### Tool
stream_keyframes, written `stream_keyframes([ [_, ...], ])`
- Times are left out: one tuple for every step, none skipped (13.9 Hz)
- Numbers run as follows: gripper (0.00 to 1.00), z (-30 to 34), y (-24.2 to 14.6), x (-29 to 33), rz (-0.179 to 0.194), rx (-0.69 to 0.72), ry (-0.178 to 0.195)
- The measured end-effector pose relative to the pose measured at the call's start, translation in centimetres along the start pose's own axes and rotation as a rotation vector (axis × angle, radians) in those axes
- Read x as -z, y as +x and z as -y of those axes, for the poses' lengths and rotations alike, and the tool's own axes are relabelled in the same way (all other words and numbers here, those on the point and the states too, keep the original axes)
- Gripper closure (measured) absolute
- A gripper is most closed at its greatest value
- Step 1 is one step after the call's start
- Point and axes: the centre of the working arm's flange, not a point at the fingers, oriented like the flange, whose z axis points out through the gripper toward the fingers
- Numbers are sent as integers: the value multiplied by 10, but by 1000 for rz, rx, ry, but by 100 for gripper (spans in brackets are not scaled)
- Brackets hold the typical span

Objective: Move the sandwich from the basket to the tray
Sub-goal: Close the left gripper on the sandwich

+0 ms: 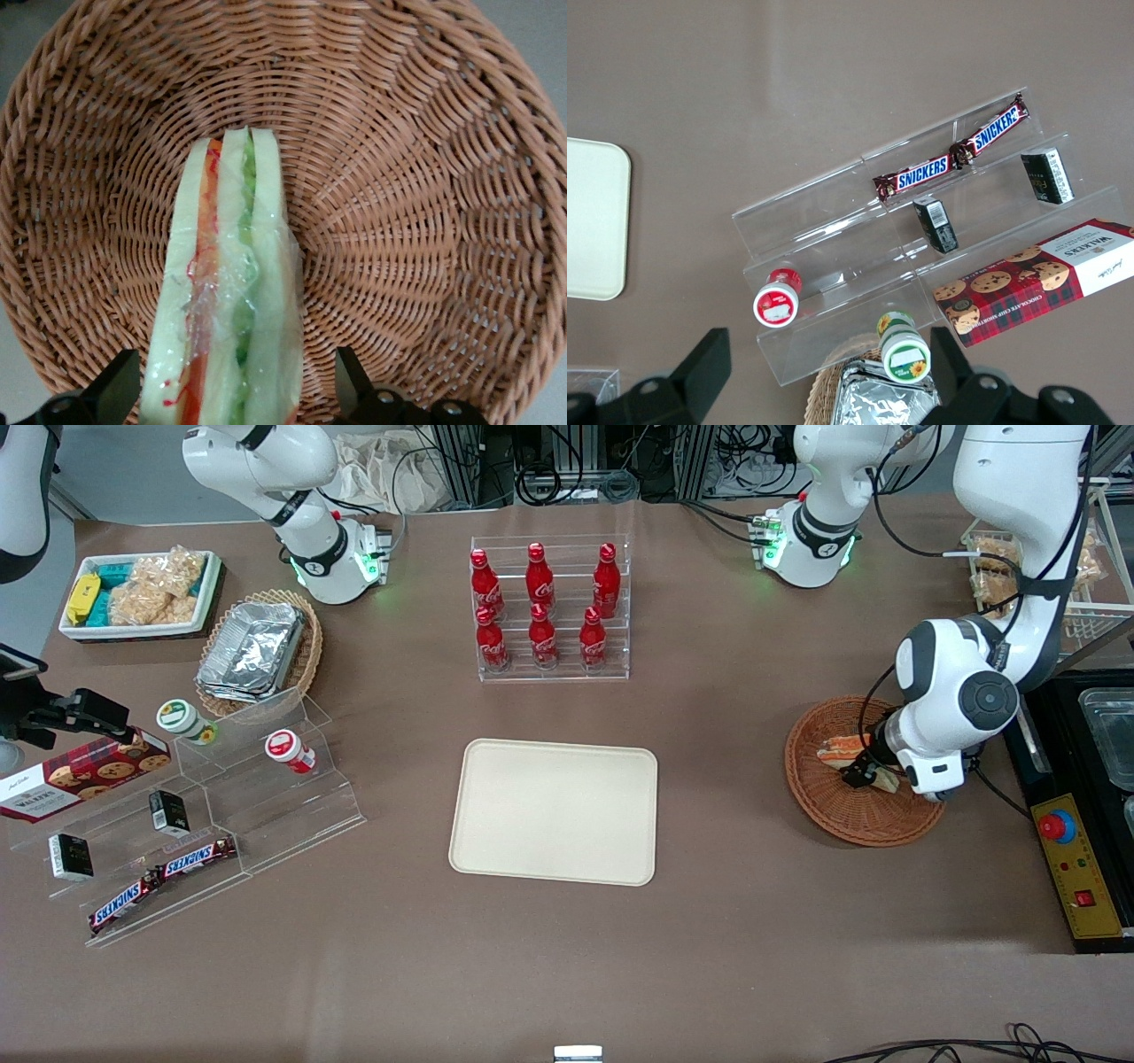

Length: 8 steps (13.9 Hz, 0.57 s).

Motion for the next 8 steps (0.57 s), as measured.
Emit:
stream_keyframes([
  [1,1,0,-1,1,7,2],
  [2,1,1,-2,2,12,3],
  [5,1,0,-3,3,14,5],
  [7,1,0,-4,4,18,7],
  [15,1,1,-5,4,22,7],
  [28,1,1,-7,3,25,5],
  [39,0,1,-8,3,27,4],
  [50,0,1,-8,1,29,1],
])
